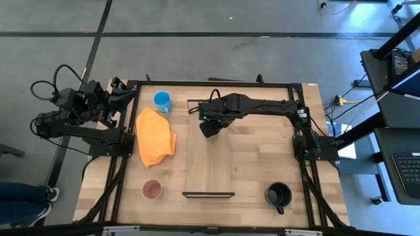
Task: Stack small to large cups/mugs on shelf
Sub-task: Put the gray cup on the shelf
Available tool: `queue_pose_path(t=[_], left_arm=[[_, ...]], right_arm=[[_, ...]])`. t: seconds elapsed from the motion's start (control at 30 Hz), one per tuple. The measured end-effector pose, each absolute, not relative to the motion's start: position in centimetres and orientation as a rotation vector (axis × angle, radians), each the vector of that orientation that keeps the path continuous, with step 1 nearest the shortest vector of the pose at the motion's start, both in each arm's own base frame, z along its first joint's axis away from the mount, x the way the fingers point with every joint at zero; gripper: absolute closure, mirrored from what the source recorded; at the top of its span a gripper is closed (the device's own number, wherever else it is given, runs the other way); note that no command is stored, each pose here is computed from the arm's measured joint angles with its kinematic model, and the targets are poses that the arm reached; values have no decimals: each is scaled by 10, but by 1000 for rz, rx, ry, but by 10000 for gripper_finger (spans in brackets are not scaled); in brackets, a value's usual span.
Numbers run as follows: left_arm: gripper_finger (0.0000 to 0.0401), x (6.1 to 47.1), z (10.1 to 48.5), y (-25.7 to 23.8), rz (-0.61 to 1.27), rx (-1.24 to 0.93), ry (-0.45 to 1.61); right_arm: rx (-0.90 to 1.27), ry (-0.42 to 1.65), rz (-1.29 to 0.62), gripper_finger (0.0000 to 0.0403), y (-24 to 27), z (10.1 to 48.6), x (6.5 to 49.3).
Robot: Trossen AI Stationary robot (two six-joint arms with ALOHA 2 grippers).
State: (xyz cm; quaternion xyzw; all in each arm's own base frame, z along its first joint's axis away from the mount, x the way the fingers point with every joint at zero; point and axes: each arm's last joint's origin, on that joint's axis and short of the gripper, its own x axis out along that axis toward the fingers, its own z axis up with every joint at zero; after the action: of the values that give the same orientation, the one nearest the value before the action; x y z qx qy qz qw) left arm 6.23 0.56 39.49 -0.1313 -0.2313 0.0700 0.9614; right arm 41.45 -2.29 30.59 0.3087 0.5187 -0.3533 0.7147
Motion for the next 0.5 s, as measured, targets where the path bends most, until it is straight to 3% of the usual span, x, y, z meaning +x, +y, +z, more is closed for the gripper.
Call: queue_pose_path(t=[0.23,0.5], left_arm=[[379,62,395,6,142,-266,-469],[379,62,395,6,142,-266,-469]], right_arm=[[687,1138,-799,293,-23,306,415],[687,1128,-797,286,-23,306,415]])
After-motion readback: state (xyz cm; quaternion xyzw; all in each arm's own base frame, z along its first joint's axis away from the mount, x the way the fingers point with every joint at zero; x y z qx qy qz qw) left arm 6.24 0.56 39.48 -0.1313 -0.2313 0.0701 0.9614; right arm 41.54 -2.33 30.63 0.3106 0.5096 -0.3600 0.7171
